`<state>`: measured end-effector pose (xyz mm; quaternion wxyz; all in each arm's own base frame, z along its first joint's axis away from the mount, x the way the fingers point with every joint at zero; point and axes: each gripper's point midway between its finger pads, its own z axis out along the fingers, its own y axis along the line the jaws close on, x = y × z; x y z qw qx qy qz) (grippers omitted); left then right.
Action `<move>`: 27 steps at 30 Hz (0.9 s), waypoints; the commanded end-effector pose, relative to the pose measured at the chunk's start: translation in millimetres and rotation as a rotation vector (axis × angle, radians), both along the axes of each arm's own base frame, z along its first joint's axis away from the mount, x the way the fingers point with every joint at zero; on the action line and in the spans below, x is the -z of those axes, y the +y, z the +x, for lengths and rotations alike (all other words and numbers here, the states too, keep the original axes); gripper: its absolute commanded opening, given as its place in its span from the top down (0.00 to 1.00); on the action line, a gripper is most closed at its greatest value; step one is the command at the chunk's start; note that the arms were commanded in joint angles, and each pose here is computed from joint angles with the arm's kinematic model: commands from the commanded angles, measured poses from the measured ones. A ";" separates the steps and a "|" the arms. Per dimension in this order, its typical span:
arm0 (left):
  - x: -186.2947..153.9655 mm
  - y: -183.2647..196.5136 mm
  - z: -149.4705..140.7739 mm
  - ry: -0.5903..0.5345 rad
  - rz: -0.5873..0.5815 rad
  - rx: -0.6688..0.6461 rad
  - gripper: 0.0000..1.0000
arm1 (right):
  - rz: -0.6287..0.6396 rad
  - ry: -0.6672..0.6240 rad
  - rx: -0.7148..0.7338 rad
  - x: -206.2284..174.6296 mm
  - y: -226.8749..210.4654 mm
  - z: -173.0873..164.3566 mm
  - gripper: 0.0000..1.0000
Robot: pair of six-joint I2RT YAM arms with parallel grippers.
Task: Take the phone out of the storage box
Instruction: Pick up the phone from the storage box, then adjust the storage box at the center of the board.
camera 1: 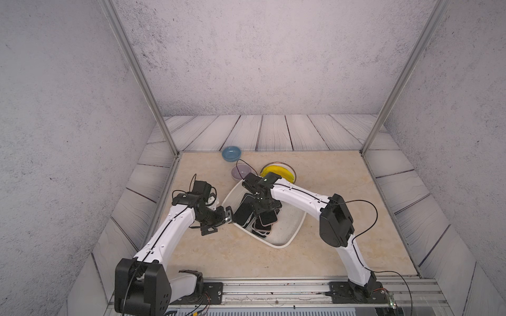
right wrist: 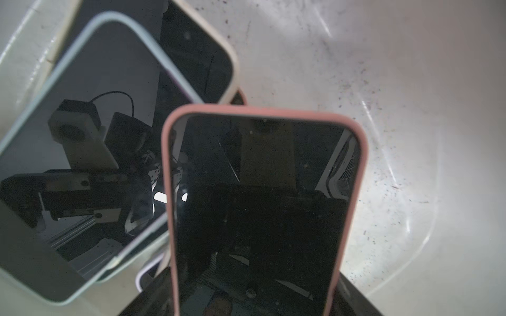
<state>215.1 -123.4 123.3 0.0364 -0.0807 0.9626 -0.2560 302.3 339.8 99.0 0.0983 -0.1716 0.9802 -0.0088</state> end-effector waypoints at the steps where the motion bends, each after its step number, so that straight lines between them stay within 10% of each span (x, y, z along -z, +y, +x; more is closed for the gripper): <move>1: -6.3 -31.1 -6.9 -0.009 -0.132 0.050 0.00 | 0.071 -0.124 0.082 -54.1 -27.1 23.6 0.23; 14: 20.6 -92.3 -29.2 -0.005 -0.192 0.188 0.00 | 0.150 -0.283 0.316 -133.5 -144.4 48.0 0.23; 27: 30.6 -187.2 6.7 -0.022 -0.210 0.353 0.00 | 0.066 -0.213 0.521 -94.5 -252.0 -14.2 0.23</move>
